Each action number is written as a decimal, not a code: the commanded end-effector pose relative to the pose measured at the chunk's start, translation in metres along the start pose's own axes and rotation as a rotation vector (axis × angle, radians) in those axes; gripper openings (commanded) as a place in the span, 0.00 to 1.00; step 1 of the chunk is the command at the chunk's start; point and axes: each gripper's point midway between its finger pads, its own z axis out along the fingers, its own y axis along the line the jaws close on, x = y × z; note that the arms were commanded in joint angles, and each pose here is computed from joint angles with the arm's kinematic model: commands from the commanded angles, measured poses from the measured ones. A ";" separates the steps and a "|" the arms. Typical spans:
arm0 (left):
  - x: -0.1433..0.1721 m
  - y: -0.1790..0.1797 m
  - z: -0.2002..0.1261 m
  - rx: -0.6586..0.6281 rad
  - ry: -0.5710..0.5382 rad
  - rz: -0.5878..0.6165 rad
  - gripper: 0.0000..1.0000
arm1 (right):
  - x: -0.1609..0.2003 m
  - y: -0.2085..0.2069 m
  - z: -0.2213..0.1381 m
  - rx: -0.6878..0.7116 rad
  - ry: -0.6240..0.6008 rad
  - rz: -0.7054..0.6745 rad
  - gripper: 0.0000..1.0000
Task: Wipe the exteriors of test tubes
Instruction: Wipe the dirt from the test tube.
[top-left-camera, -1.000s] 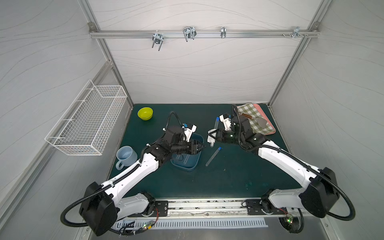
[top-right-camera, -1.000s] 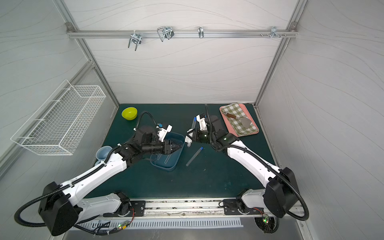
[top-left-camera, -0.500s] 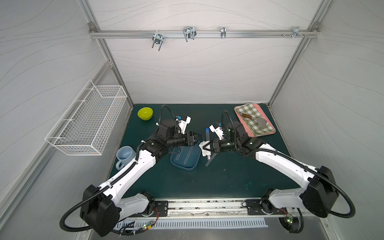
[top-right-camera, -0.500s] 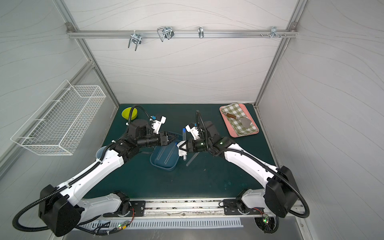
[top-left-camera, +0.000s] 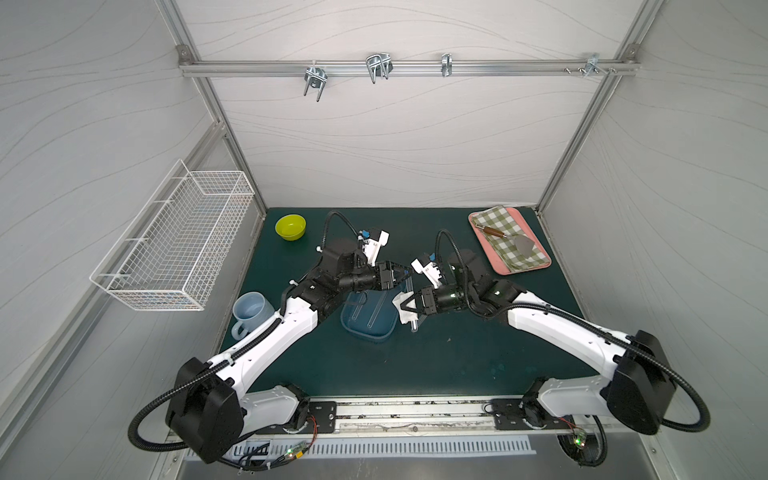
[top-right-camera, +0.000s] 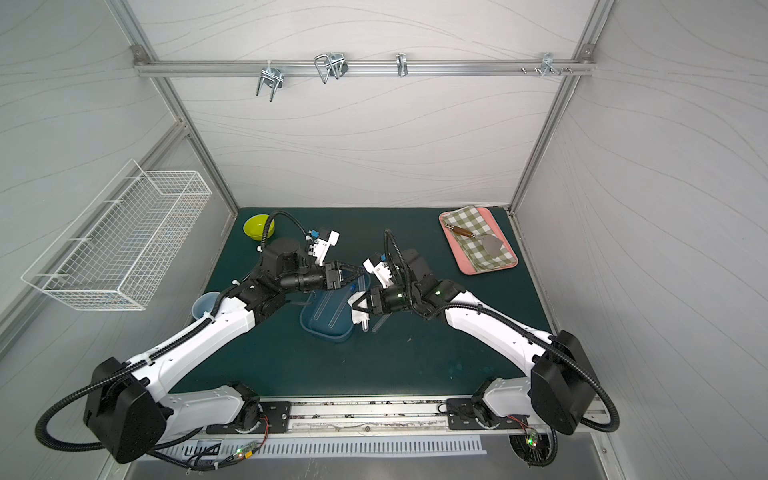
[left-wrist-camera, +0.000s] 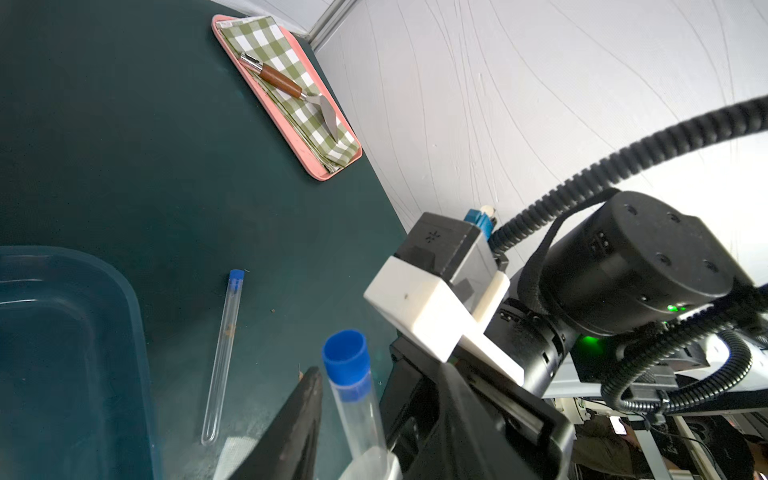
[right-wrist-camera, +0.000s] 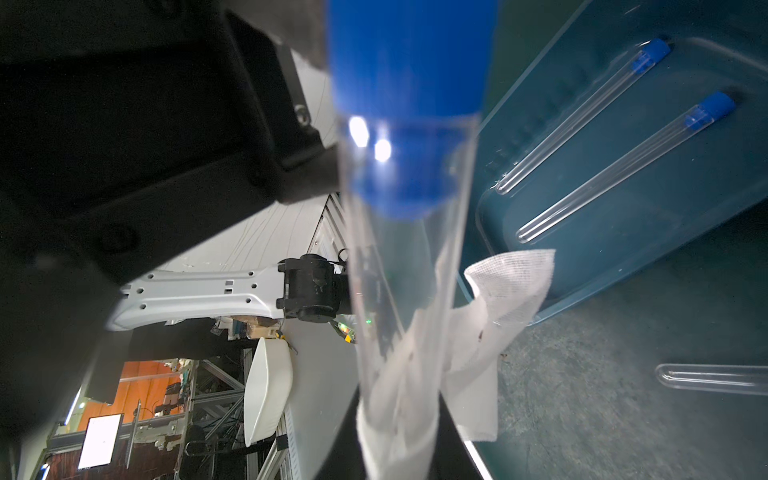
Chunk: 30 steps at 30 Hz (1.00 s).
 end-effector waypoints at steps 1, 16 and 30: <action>-0.003 -0.010 0.003 0.046 -0.011 0.016 0.45 | -0.012 0.016 -0.003 -0.034 -0.033 -0.043 0.17; 0.000 -0.012 0.016 0.060 0.009 -0.017 0.17 | -0.015 0.025 -0.002 -0.048 -0.056 -0.068 0.17; 0.000 -0.008 0.013 0.038 -0.014 -0.047 0.11 | -0.053 0.016 -0.021 -0.019 -0.161 -0.072 0.19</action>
